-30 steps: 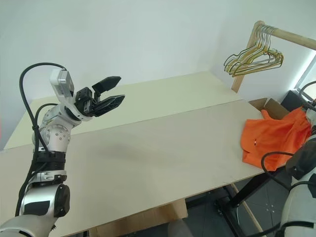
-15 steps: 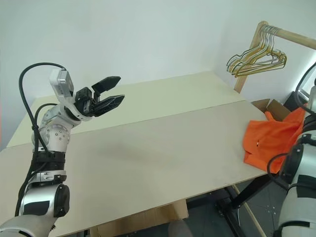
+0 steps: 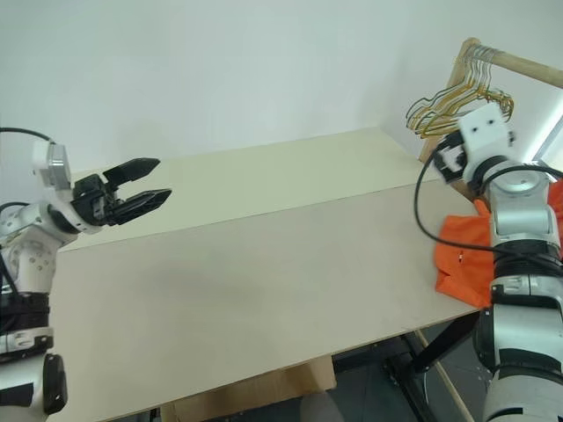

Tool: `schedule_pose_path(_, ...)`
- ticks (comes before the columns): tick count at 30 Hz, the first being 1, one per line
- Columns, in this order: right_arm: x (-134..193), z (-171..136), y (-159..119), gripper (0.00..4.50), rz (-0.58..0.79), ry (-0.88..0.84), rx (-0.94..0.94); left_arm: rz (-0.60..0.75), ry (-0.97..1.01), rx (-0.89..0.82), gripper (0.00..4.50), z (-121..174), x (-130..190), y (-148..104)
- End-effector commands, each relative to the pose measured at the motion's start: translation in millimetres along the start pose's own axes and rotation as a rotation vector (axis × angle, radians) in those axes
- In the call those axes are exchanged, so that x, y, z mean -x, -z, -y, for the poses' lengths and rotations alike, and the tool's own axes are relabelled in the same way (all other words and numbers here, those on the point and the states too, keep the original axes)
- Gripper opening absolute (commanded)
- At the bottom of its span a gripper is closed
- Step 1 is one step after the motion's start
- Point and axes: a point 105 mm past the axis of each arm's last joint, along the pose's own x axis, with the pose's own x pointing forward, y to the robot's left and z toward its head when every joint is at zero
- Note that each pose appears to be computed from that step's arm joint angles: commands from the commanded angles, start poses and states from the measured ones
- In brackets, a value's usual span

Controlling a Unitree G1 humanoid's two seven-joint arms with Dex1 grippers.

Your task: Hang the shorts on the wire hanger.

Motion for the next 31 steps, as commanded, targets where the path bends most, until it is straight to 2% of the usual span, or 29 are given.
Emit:
schedule_pose_path(1, 12.7, -36.8, -28.7, 4.43, 0.09, -0.271, 0.062, -0.028, -0.049, -0.045, 4.5, 3.6, 14.3, -9.9)
schedule_pose_path(4, 25.9, -63.2, -25.7, 4.43, 0.077, -0.425, 0.088, -0.075, -0.094, -0.049, 4.5, 7.2, 26.3, -5.8)
schedule_pose_path(7, 35.0, -76.0, -22.3, 4.43, 0.068, -0.477, 0.106, -0.139, -0.131, -0.057, 4.5, 7.9, 34.7, -0.9)
schedule_pose_path(17, 43.9, -82.1, -2.9, 4.43, -0.008, -0.496, 0.088, -0.254, -0.179, -0.039, 4.5, 1.3, 41.0, 14.0)
schedule_pose_path(31, 48.9, -84.1, 6.9, 4.43, -0.037, -0.513, 0.114, -0.278, -0.169, -0.057, 4.5, 0.7, 40.9, 18.0)
